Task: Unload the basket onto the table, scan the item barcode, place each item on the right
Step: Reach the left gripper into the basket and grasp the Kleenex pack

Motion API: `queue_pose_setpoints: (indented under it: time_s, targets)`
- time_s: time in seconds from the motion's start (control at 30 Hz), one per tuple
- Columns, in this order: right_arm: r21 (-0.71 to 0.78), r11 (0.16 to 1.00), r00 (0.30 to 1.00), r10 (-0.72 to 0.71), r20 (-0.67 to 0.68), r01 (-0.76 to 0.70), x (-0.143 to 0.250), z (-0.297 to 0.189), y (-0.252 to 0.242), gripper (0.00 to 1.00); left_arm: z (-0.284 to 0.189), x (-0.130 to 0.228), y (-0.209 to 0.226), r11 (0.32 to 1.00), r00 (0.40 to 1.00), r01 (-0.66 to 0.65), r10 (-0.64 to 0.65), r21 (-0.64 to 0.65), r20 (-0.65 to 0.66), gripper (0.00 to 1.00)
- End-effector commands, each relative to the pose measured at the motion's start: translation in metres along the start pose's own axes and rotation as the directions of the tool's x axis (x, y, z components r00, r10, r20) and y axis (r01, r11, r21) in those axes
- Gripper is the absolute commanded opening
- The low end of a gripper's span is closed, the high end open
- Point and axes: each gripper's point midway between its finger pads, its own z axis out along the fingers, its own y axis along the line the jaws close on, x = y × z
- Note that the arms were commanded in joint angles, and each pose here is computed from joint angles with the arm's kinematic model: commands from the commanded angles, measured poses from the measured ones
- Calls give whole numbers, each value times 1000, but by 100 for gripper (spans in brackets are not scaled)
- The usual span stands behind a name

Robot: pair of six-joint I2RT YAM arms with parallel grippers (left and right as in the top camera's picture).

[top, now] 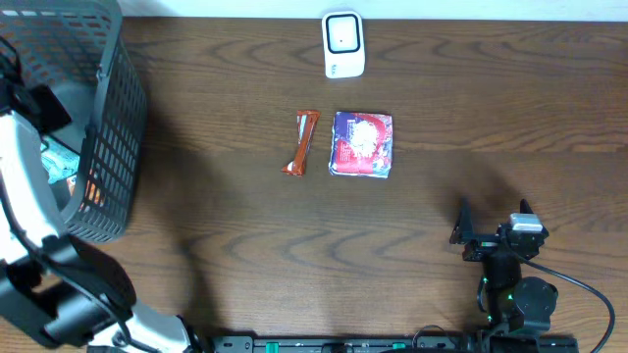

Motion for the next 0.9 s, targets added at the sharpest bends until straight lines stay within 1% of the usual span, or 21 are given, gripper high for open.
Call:
queue_pose_setpoints:
  time_s: [0.0, 0.17, 0.4, 0.67, 0.87]
  targets:
    - [-6, 1000, 1000, -11, 1, 11, 1, 0, 2, 99, 31, 37, 4, 999, 984, -45, 41, -18, -172, 61]
    - [-6, 1000, 1000, -11, 1, 11, 1, 0, 2, 99, 60, 76, 0, 997, 936, -76, 68, -12, -346, 61]
    - [-6, 1000, 1000, -11, 1, 11, 1, 0, 2, 99, 82, 109, -2, 995, 885, -97, 83, -8, -458, 61]
    - [-6, 1000, 1000, -11, 1, 11, 1, 0, 2, 99, 102, 143, -3, 994, 849, -109, 91, -4, -521, 61]
    - [-6, 1000, 1000, -11, 1, 11, 1, 0, 2, 99, 116, 151, -5, 994, 859, -105, 88, -5, -504, 60]
